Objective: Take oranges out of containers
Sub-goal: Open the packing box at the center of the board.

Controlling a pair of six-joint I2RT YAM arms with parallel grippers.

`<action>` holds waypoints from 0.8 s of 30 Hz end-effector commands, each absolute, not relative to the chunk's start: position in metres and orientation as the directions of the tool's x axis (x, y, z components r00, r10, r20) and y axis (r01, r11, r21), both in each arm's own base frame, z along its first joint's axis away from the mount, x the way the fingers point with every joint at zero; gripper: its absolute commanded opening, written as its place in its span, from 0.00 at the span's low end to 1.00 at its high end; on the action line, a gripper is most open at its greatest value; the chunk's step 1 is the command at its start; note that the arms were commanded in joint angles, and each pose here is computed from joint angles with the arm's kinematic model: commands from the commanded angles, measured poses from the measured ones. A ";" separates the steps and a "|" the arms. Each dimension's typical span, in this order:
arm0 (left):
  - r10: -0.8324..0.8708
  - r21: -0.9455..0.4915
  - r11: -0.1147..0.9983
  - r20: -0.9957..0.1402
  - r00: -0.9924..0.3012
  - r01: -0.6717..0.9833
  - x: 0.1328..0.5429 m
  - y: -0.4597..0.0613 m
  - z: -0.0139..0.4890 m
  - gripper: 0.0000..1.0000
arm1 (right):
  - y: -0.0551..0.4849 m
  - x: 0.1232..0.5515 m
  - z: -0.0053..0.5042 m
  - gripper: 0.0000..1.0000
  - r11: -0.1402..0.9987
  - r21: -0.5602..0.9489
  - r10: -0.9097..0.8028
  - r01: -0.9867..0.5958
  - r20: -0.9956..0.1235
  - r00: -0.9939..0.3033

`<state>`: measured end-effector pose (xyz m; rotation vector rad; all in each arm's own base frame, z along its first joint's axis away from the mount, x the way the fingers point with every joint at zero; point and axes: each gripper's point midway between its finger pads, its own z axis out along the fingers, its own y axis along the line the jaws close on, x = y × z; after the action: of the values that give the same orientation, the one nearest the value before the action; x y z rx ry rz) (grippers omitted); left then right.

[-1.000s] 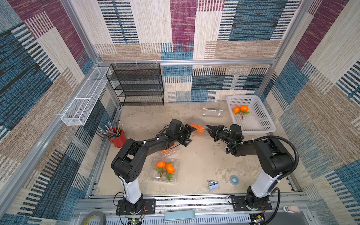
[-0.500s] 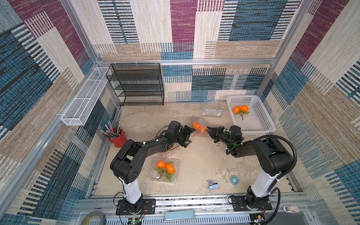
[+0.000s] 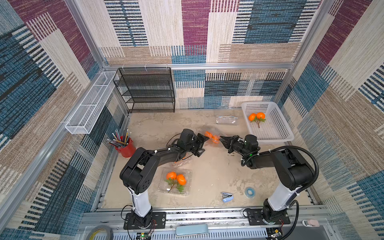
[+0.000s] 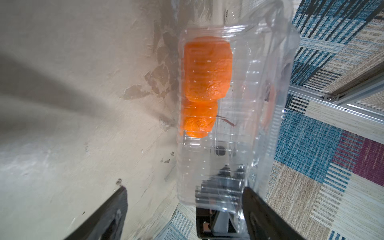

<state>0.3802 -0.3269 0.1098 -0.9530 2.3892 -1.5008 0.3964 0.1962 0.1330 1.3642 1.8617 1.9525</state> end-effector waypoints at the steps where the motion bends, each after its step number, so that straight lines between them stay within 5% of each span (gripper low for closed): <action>1: -0.594 -0.872 0.268 0.185 -0.783 -0.410 0.385 -0.331 0.118 0.87 | 0.199 0.393 0.137 0.21 -0.222 0.859 0.618 0.462 0.490 -0.614; 24: -0.609 -0.870 0.260 0.189 -0.771 -0.419 0.387 -0.330 0.112 0.86 | 0.200 0.387 0.135 0.21 -0.203 0.859 0.615 0.470 0.486 -0.621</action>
<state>0.3813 -0.3273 0.1042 -0.9762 2.3771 -1.4934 0.3892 0.1975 0.1287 1.3485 1.9006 1.9353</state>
